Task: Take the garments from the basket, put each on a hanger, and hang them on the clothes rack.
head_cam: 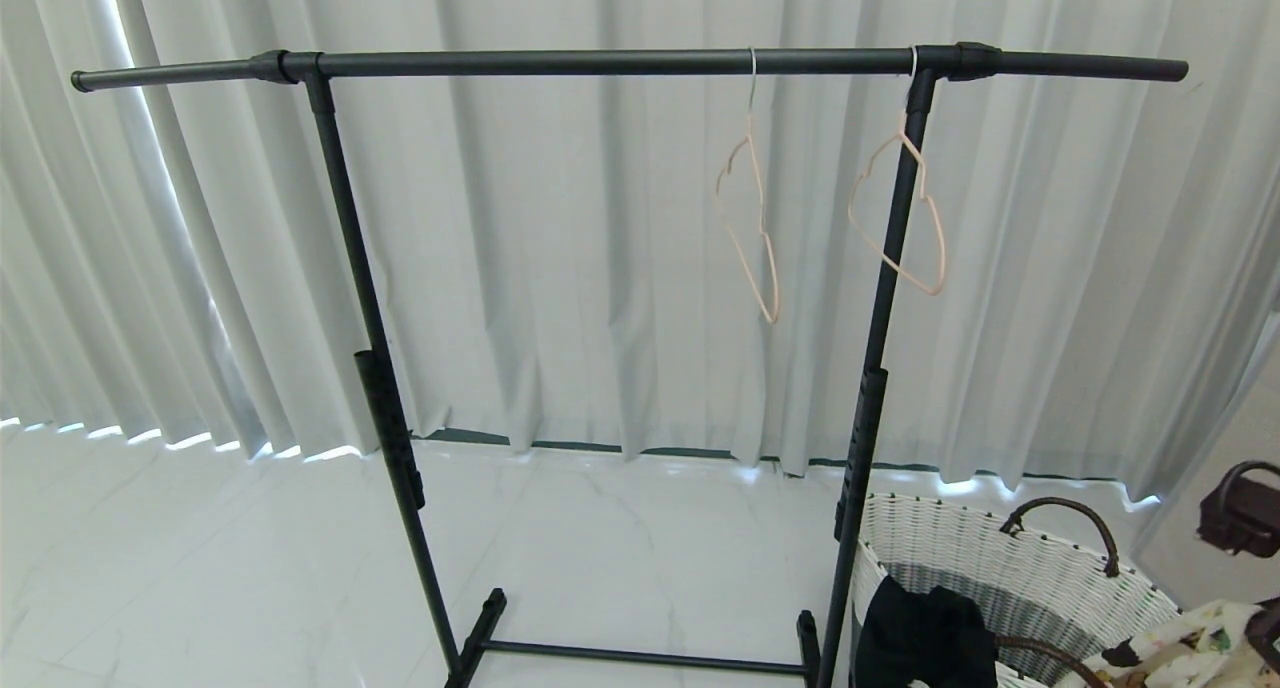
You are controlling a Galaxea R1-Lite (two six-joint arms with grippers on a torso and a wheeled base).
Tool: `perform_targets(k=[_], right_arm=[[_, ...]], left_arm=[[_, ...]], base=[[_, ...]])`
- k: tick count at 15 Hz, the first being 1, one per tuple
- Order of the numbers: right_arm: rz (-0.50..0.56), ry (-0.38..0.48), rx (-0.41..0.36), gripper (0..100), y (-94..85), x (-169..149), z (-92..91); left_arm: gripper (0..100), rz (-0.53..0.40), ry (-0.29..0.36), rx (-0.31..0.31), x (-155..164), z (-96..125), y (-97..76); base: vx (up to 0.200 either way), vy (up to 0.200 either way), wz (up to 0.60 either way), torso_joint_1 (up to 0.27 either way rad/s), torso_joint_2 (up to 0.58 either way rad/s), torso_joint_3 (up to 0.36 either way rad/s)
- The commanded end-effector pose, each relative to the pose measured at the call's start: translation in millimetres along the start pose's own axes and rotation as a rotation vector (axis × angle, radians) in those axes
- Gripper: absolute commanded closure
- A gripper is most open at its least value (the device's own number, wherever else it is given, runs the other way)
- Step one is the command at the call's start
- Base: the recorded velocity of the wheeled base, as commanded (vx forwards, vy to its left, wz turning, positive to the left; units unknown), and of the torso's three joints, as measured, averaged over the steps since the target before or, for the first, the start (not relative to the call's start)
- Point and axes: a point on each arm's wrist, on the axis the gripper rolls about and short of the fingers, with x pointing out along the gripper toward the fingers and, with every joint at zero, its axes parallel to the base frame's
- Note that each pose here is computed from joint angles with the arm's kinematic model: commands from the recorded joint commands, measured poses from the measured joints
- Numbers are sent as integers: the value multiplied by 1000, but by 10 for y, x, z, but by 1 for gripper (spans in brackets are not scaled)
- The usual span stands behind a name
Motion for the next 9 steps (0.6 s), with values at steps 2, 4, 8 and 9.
perform_targets(k=[2,4,8,9], right_arm=[[-177,-224,21,100,36,-1036,24],[-199,-267,9,100,67,-1189,14],[-187,-335,-38,100,157,-1286,-1],[-172,-341,-51,100,165,-1277,13]], left_arm=[[0,1,1,0,0,-1,0],[0,-1,1,4,0,-1,0],[0,-4,1,27,0,-1,-1],[0,-4,1,27,0,-1,-1]], base=[[0,0,0,0,0,0],[-100,0,0,1,4,4],[-200,0,0,1,1,1],[-200,0,0,2,2,2]])
